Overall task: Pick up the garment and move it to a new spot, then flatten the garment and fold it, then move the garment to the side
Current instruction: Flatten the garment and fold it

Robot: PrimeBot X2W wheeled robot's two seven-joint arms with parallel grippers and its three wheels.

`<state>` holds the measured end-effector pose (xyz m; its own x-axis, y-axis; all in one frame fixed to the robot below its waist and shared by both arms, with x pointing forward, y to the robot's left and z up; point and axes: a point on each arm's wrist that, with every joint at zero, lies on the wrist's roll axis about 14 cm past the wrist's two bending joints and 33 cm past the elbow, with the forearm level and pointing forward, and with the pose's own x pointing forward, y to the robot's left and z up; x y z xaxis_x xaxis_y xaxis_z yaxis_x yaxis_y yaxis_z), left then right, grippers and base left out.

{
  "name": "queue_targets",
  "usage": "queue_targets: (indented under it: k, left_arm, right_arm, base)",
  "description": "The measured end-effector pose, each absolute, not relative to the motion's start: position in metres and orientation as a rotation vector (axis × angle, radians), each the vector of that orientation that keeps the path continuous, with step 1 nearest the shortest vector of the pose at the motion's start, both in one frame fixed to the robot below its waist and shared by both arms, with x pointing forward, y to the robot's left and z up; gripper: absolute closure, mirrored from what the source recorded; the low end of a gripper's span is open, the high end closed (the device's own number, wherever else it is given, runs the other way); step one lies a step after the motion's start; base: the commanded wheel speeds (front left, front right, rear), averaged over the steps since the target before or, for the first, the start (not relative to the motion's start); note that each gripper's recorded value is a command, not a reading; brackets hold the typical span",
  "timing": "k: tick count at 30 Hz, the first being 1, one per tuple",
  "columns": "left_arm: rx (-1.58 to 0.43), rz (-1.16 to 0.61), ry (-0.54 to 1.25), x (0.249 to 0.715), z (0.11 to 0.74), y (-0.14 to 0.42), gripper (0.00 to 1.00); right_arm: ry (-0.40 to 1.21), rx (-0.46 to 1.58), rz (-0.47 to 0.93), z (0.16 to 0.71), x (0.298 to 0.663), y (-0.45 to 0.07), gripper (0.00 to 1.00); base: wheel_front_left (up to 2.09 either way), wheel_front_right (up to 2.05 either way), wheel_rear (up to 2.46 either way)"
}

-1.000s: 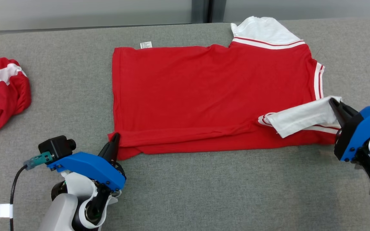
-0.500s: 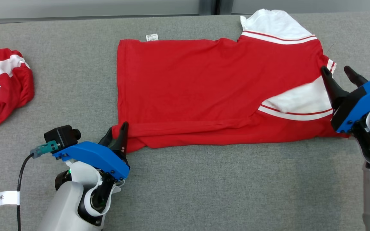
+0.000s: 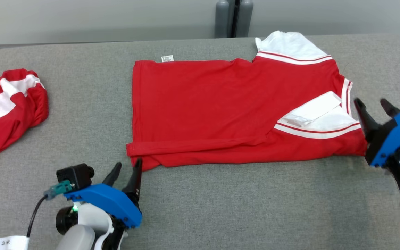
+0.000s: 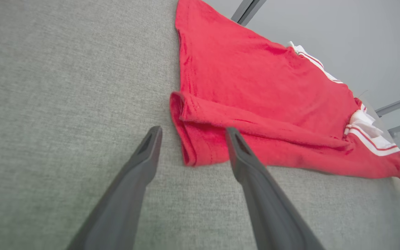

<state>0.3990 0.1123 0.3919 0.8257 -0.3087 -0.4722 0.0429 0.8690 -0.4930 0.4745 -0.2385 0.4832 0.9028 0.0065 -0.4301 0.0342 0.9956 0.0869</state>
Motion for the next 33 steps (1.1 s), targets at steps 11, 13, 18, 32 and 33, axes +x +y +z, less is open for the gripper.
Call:
queue_targets:
  k: [11,13,18,32,33]
  left_arm:
    - [-0.38,-0.162,0.641,0.398,0.369,0.11,0.0]
    - [-0.374,-0.158,0.654,0.4,0.363,0.109,0.0]
    - [-0.335,-0.184,0.691,0.404,0.352,0.102,0.0]
    - [-0.308,-0.213,0.734,0.402,0.34,0.101,1.0]
    - [-0.308,-0.212,0.734,0.402,0.34,0.101,1.0]
  right_arm:
    - [0.549,0.077,-0.128,0.44,0.437,-0.259,0.0]
    - [0.569,0.084,-0.129,0.431,0.435,-0.257,0.0]
    - [0.591,0.097,-0.138,0.417,0.435,-0.256,0.0]
    - [0.729,0.094,-0.211,0.377,0.431,-0.268,0.0]
    - [0.755,0.092,-0.211,0.372,0.429,-0.267,0.0]
  base:
    - [0.0,0.0,0.0]
    - [0.0,0.0,0.0]
    - [0.0,0.0,0.0]
    - [0.0,0.0,0.0]
    - [0.0,0.0,0.0]
